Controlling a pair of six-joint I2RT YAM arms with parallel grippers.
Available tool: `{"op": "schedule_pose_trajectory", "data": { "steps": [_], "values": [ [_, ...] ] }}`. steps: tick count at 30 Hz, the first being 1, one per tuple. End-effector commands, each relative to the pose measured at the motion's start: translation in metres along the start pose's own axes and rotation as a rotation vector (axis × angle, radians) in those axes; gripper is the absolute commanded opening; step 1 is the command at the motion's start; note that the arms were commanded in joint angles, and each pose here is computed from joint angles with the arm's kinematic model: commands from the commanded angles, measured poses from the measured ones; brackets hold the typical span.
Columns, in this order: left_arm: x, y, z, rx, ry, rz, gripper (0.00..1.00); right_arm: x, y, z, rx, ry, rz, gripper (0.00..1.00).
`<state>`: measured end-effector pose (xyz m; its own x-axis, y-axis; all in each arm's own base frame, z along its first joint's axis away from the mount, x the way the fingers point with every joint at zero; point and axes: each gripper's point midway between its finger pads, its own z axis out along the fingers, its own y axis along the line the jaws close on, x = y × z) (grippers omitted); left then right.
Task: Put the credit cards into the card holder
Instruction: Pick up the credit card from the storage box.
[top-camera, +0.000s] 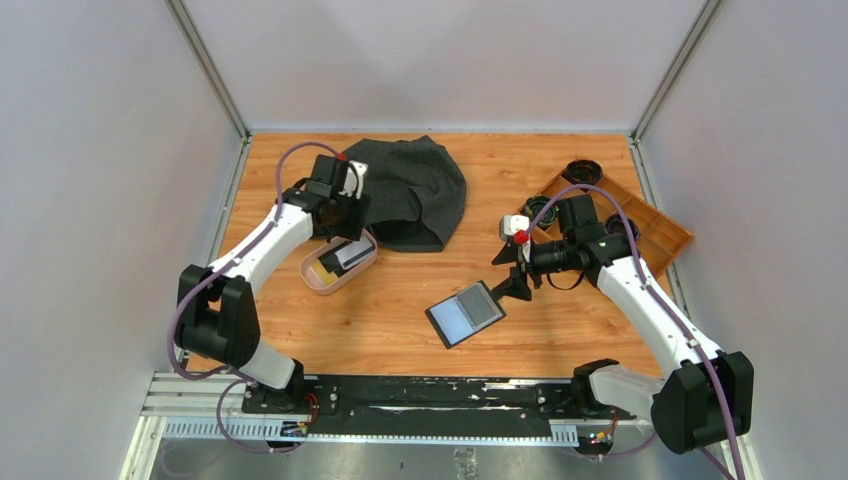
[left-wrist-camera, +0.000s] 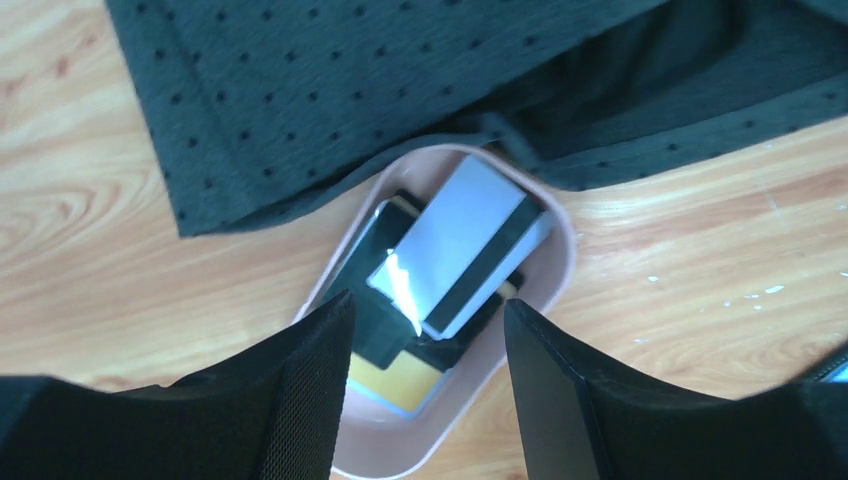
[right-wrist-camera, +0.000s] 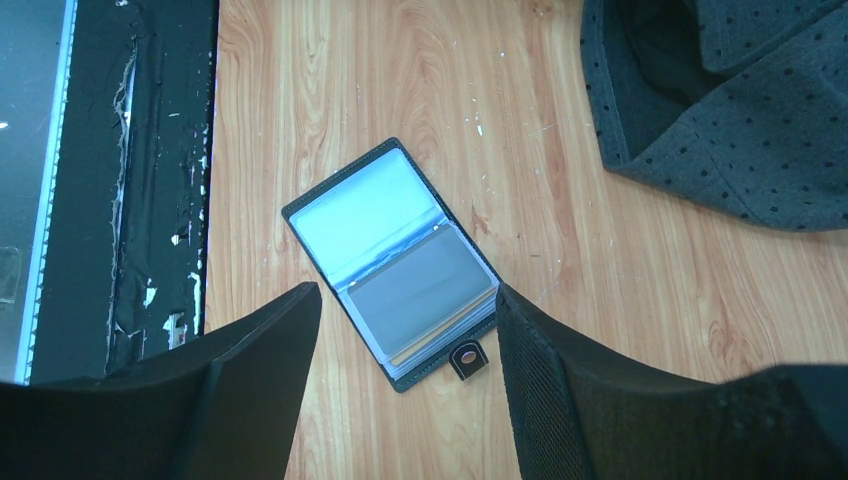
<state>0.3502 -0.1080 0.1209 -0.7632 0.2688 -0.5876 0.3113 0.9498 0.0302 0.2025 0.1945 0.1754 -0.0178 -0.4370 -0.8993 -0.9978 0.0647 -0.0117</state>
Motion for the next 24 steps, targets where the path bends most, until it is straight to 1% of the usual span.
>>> {"op": "schedule_pose_trajectory", "data": {
  "steps": [1, 4, 6, 9, 15, 20, 24],
  "values": [
    [0.025, 0.015, 0.005, 0.042, 0.081, -0.112, 0.6, 0.003, 0.002, 0.0, -0.008, -0.01, -0.001, 0.68],
    [0.039, 0.012, 0.01, 0.075, 0.099, -0.203, 0.59, 0.003, 0.003, 0.0, -0.008, -0.01, -0.002, 0.68],
    [0.045, 0.006, 0.012, 0.09, 0.09, -0.258, 0.59, 0.003, 0.002, 0.0, -0.006, -0.01, -0.003, 0.68],
    [0.053, 0.009, 0.016, 0.057, 0.079, -0.366, 0.6, 0.003, 0.003, 0.0, -0.01, -0.012, -0.002, 0.68],
    [0.065, 0.014, 0.028, 0.048, -0.027, -0.593, 0.61, 0.002, 0.004, 0.0, -0.012, -0.015, -0.004, 0.68],
    [0.06, 0.022, 0.013, 0.007, -0.116, -0.644, 0.62, 0.003, 0.004, 0.0, -0.012, -0.014, -0.007, 0.68],
    [0.061, 0.03, 0.0, -0.042, -0.159, -0.685, 0.66, 0.003, 0.005, 0.0, -0.014, -0.014, -0.007, 0.68]
  ]
}}
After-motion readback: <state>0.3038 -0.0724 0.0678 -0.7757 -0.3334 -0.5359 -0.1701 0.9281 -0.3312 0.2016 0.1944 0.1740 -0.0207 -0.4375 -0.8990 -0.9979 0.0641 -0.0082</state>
